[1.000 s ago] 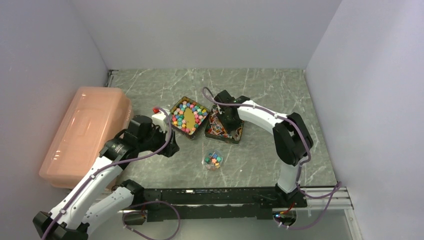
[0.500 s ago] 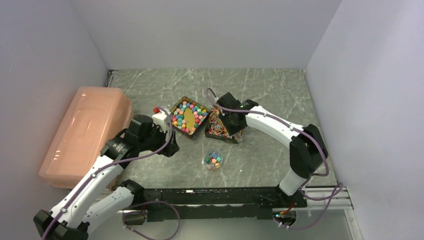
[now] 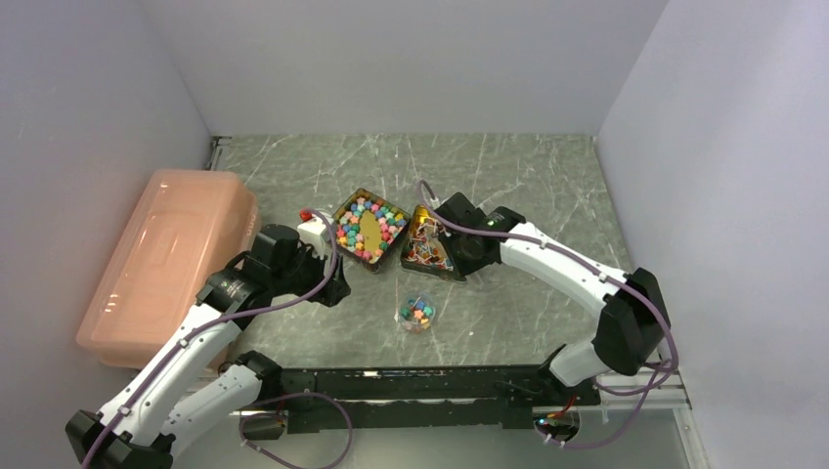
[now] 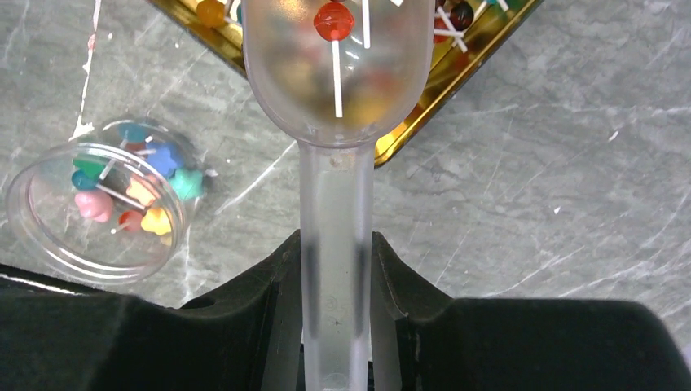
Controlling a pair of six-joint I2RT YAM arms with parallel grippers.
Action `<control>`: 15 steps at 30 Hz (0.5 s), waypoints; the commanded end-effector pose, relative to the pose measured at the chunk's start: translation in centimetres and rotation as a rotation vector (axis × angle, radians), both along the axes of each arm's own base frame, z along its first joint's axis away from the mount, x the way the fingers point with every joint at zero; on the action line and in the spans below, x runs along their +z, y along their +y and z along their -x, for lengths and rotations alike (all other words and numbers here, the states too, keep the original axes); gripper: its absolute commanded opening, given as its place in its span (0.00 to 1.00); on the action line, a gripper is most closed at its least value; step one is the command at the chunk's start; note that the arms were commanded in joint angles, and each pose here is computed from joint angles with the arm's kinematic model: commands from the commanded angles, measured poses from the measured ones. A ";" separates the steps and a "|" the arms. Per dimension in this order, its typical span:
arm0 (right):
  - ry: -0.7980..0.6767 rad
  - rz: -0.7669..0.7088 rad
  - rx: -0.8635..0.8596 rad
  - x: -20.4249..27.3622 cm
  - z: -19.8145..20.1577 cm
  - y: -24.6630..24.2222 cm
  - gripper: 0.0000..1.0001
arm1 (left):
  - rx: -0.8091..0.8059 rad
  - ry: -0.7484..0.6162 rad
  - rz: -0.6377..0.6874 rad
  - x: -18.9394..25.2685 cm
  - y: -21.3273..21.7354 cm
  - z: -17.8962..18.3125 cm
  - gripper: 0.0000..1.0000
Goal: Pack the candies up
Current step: Scoop the fake candies from the storage box, then place the fake candies in the packing bottle.
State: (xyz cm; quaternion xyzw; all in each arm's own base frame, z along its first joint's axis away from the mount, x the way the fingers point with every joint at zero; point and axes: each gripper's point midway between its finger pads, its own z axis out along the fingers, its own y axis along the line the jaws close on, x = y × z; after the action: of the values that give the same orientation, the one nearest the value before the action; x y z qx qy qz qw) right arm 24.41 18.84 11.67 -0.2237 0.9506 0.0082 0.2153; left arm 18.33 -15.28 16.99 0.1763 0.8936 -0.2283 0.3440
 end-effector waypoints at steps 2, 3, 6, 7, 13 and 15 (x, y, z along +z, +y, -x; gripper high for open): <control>-0.047 -0.009 -0.025 1.7 1.7 -0.2 0.00 | 0.019 -0.025 0.020 0.7 -0.2 -0.5 0.72; -0.054 -0.006 -0.026 2.0 2.0 -0.3 0.00 | 0.018 -0.025 0.020 0.7 -0.2 -0.5 0.72; -0.073 -0.015 -0.017 2.9 3.2 0.0 0.00 | 0.018 -0.024 0.020 0.7 -0.2 -0.5 0.72; -0.077 -0.019 -0.013 3.1 3.6 0.1 0.00 | 0.018 -0.024 0.020 0.7 -0.2 -0.5 0.72; -0.083 -0.018 -0.004 3.9 5.8 0.0 0.00 | 0.019 -0.024 0.019 0.7 -0.2 -0.5 0.72; -0.085 -0.014 0.002 4.0 6.5 -0.1 0.00 | 0.020 -0.026 0.019 0.7 -0.2 -0.5 0.72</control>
State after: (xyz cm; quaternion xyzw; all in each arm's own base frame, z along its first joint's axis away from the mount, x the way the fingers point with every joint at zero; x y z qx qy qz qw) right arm 18.86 19.68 14.97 -0.2412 0.9388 0.0186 0.2451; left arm 18.35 -15.27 16.99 0.1761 0.8936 -0.2279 0.3444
